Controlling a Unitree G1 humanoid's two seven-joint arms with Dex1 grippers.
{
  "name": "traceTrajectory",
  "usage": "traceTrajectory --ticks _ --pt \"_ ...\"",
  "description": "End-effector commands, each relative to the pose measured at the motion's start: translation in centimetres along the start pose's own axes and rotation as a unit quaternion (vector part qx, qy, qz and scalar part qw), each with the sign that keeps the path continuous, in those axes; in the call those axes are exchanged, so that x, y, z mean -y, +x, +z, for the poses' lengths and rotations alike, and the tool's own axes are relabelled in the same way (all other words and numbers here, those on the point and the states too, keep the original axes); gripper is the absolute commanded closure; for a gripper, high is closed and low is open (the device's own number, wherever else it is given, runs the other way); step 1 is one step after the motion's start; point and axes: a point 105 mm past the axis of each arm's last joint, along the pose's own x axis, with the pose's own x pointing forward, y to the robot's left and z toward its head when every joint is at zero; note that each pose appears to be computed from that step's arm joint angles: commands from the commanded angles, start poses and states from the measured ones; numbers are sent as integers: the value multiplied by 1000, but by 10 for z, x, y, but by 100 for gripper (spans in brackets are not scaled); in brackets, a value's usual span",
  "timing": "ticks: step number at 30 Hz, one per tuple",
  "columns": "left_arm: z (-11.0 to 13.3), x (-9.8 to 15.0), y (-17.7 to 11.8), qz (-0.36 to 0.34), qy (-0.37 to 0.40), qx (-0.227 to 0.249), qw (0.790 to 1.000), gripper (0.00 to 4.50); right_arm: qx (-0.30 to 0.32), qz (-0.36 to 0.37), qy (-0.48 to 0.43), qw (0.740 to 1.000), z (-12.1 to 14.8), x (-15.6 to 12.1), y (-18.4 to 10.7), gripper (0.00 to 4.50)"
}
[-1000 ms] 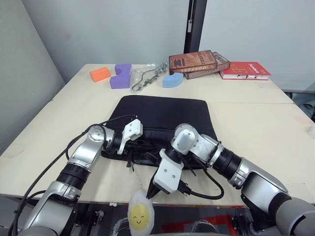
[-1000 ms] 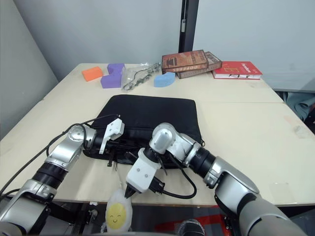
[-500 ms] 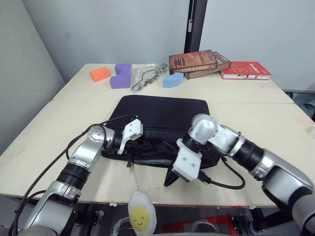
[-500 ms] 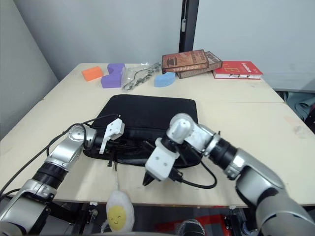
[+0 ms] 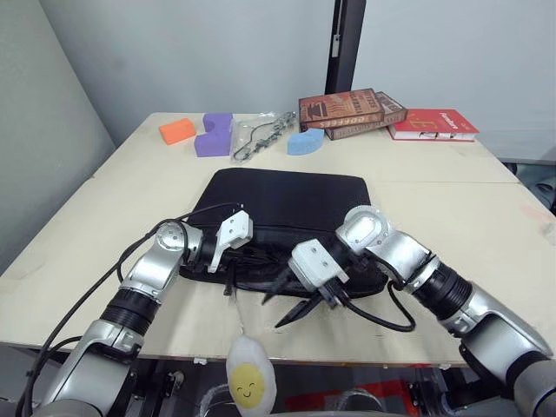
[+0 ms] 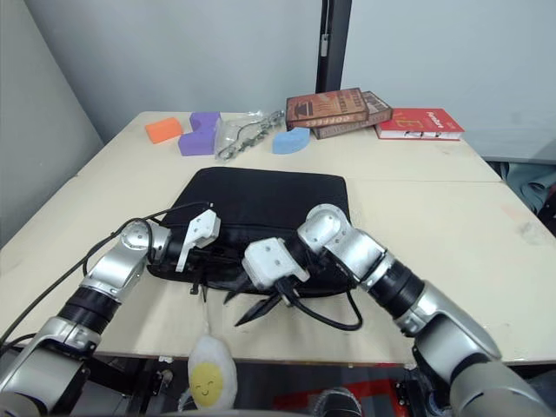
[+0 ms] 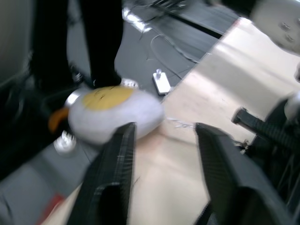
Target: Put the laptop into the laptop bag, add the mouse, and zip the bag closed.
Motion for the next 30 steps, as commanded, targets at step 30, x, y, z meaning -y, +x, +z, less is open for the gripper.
traceTrajectory --ticks 30 --pt "-13 7 -3 1 -20 -25 999 450 -24 51 322 945 -19 -15 61 7"
